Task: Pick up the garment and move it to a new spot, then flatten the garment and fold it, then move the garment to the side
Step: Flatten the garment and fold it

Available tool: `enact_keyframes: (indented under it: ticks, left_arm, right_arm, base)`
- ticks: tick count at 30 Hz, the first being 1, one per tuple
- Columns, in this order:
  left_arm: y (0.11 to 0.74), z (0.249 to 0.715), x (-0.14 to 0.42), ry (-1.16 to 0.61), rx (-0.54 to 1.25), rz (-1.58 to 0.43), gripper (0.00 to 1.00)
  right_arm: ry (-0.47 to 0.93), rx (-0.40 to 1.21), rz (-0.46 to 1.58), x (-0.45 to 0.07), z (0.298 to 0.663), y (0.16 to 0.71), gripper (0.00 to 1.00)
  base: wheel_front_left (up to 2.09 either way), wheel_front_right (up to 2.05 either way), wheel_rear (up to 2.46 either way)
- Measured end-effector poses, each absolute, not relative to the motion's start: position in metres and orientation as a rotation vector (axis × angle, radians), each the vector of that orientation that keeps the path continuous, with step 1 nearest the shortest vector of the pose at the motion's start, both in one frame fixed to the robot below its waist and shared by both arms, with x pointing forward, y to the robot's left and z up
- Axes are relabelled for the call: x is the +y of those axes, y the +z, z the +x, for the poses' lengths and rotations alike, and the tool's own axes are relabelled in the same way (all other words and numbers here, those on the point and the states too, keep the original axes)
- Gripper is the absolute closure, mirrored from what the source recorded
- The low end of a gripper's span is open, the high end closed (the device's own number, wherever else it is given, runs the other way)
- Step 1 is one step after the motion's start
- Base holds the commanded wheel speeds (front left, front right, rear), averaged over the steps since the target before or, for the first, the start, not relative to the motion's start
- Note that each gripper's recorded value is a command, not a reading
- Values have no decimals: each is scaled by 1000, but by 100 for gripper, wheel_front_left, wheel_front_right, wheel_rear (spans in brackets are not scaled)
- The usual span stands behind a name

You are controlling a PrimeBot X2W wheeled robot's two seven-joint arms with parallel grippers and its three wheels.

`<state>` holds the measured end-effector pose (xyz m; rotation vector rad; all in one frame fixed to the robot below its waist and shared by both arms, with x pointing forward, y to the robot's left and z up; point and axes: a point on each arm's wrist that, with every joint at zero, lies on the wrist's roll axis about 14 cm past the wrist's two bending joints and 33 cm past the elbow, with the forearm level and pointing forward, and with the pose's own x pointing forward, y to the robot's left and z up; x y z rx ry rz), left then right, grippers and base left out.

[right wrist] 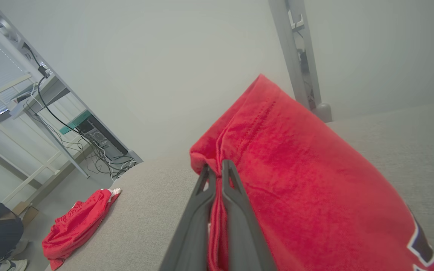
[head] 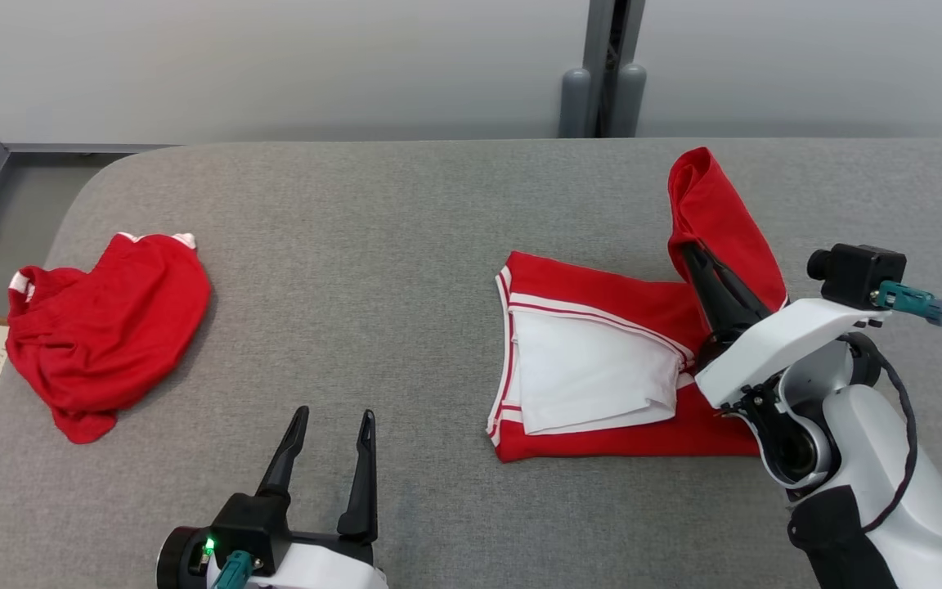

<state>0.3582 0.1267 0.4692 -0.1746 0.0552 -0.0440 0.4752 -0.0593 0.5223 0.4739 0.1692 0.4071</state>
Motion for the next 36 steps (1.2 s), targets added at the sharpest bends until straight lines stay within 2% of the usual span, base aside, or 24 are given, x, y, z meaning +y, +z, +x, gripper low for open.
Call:
enact_keyframes:
  ticks: [16,36]
  left_arm:
    - [464,339,164,82,67,-162,0]
    - [461,322,175,124,77,-158,0]
  right_arm:
    - [517,305,537,17,465,477,100]
    - [531,462,496,50,451,433,100]
  base:
    - [0,0,0]
    - [0,0,0]
